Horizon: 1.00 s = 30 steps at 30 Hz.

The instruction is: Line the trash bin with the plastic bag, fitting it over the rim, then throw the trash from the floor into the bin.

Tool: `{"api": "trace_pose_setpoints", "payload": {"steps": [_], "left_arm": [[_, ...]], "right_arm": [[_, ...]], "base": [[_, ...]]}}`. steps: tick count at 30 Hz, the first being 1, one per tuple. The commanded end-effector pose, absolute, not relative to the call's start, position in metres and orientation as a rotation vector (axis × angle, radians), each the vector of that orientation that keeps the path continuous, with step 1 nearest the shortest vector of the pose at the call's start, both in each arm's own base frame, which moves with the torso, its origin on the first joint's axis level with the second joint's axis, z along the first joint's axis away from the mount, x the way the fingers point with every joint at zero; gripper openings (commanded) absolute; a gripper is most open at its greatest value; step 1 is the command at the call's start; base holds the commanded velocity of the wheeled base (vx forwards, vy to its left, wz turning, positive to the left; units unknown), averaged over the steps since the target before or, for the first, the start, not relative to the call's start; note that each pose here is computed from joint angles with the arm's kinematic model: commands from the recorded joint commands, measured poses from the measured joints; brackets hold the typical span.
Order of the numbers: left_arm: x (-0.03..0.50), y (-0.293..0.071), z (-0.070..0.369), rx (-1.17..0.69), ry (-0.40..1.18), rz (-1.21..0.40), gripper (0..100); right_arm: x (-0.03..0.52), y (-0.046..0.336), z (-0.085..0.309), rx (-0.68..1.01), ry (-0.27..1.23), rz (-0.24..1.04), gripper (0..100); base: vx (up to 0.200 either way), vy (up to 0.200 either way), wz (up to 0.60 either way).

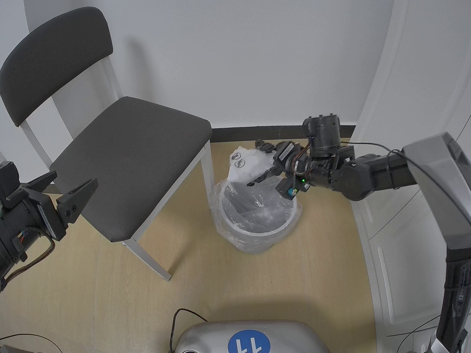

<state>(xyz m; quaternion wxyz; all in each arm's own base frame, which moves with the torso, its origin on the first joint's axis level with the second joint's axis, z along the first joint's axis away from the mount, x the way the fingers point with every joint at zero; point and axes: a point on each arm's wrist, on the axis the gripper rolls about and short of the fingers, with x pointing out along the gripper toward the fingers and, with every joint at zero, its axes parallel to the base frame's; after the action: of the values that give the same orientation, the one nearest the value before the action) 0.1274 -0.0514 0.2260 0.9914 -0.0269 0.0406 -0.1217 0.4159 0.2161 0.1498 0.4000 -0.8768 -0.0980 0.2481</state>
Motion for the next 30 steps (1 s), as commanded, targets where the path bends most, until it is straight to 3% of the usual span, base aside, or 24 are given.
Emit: {"api": "trace_pose_setpoints", "payload": {"steps": [1,9,25,26,30], "left_arm": [[0.133,-0.052,0.224,-0.057,0.088,-0.23,100],[0.134,-0.05,0.225,-0.058,0.086,-0.218,100],[0.135,-0.05,0.225,-0.057,0.089,-0.214,100],[0.135,-0.05,0.225,-0.057,0.089,-0.214,100],[0.135,-0.05,0.225,-0.057,0.087,-0.216,100]], "right_arm": [[0.436,0.234,0.095,-2.239,-0.243,0.717,0],[0.449,0.225,0.07,-2.261,-0.169,0.737,0],[0.456,0.208,0.067,-2.273,-0.069,0.757,0],[0.455,0.208,0.067,-2.272,-0.065,0.762,100],[0.455,0.206,0.066,-2.273,-0.041,0.778,100]], "base": [[0.0,0.0,0.0],[0.0,0.0,0.0],[0.0,0.0,0.0],[0.0,0.0,0.0],[0.0,0.0,0.0]]}}
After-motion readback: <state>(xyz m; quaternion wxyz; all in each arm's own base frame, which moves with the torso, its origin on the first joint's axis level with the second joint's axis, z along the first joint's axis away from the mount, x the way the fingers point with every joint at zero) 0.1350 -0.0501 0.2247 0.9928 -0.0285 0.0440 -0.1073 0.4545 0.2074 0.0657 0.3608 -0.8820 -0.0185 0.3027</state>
